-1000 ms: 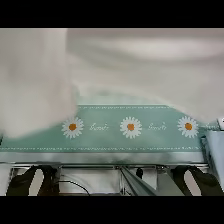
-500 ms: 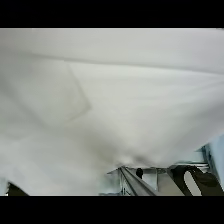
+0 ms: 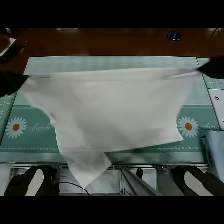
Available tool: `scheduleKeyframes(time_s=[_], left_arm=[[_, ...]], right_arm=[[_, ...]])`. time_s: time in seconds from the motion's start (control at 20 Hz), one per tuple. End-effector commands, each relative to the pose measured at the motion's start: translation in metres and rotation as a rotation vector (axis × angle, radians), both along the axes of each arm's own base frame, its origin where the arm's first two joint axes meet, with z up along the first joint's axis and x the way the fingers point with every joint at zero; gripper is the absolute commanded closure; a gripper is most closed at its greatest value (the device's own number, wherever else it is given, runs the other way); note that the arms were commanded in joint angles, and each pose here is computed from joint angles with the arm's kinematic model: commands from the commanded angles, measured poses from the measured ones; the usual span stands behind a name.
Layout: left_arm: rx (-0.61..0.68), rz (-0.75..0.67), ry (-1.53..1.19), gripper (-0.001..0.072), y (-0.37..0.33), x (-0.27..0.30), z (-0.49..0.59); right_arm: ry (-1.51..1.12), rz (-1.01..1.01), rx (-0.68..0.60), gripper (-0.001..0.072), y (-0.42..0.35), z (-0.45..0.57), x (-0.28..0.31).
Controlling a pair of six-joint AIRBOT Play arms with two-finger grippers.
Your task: Fold the shirts.
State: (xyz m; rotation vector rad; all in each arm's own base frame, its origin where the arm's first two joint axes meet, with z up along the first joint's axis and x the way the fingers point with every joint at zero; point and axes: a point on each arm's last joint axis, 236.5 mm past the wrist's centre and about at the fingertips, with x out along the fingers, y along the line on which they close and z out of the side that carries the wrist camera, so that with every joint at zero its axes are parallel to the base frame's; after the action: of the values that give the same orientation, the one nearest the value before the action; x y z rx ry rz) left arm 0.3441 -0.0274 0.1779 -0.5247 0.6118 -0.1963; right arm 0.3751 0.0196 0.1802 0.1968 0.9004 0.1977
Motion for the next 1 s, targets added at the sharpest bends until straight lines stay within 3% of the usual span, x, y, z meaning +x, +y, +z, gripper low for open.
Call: scheduleKeyframes(time_s=[0.0,0.2,0.45,0.6,0.75,0.95], left_arm=[[-0.048,0.074,0.044,0.0686,0.008,0.072,-0.061],[-0.041,0.014,0.095,0.0686,-0.02,0.148,-0.096],[-0.128,0.017,0.153,0.0686,-0.038,0.213,-0.116],[-0.205,-0.007,0.267,0.0686,-0.051,0.202,-0.129],[-0.142,-0.115,0.328,0.0686,-0.056,0.175,-0.129],[0.101,-0.281,0.542,0.0686,-0.033,0.113,-0.167]], right_arm=[[0.046,-0.004,0.121,0.0689,0.005,-0.08,0.085],[0.083,-0.008,0.26,0.0689,0.015,-0.126,0.158],[0.104,-0.069,0.329,0.0689,0.009,-0.147,0.211],[0.19,-0.023,0.33,0.0689,0.016,-0.163,0.197],[0.246,0.015,0.323,0.0689,0.015,-0.167,0.181],[0.405,0.113,0.288,0.0689,0.02,-0.18,0.14]])
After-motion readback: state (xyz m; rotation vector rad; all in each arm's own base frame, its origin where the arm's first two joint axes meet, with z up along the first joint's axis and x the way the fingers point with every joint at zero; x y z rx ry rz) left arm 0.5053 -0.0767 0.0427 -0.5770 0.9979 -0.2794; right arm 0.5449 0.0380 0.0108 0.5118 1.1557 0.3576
